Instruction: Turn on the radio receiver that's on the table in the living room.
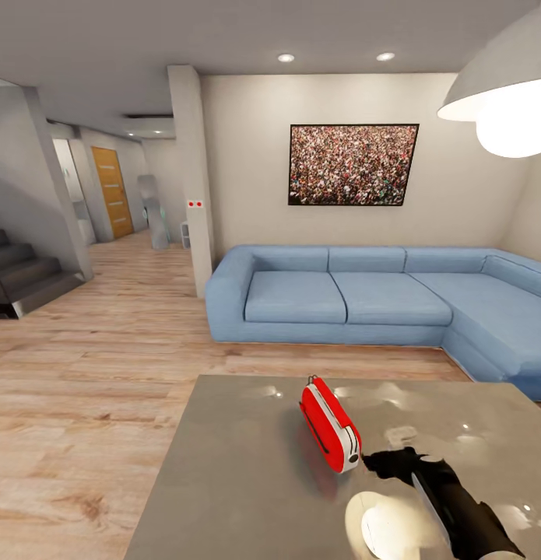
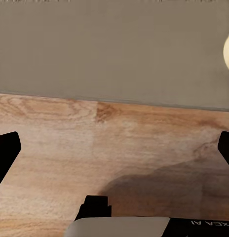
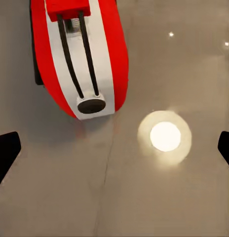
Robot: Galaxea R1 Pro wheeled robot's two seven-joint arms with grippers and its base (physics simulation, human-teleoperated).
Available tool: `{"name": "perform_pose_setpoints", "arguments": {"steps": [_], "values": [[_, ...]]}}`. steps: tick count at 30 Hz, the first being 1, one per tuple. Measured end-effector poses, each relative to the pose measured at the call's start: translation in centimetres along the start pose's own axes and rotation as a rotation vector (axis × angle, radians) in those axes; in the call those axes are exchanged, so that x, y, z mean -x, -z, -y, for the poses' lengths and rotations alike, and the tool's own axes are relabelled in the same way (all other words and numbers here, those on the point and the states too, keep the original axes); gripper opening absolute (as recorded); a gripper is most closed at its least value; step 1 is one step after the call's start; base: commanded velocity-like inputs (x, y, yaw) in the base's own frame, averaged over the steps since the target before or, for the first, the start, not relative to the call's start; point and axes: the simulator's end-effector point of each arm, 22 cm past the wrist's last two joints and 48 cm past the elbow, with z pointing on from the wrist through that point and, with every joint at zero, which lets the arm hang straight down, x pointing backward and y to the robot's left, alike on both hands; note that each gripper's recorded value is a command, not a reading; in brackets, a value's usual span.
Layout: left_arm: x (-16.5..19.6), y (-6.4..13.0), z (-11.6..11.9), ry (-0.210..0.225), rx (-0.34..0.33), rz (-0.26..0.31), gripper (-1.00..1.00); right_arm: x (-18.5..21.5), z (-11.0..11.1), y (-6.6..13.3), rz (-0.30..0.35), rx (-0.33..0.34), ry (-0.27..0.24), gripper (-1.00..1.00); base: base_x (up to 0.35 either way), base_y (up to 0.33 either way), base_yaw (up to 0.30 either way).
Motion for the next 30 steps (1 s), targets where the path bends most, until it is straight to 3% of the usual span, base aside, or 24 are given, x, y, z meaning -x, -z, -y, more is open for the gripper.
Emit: {"name": "perform_pose_setpoints", "arguments": {"steps": [6,11,17,22,24,30], "values": [[-0.3,0.0,0.1,-0.001,-0.001,0.015,1.0,6.1,-2.8,1.8,0.027,0.104,0.027,1.0,0.0,0.0,0.0],[-0.4,0.0,0.1,-0.001,-0.002,0.016,1.0,10.6,-4.2,2.9,0.045,0.133,0.066,1.0,0.0,0.0,0.0],[-0.4,0.0,0.2,-0.001,-0.003,0.016,1.0,14.6,-4.2,3.8,0.081,0.132,0.08,1.0,0.0,0.0,0.0],[-0.3,0.0,0.3,-0.003,-0.004,0.018,1.0,17.8,-3.6,5.0,0.054,0.12,0.057,1.0,0.0,0.0,0.0],[-0.3,0.0,0.3,-0.004,-0.005,0.018,1.0,21.7,-3.1,6.3,0.073,0.111,0.044,1.0,0.0,0.0,0.0],[-0.3,0.0,0.3,-0.004,-0.005,0.019,1.0,22.7,-2.4,6.3,0.06,0.102,0.036,1.0,0.0,0.0,0.0]]}}
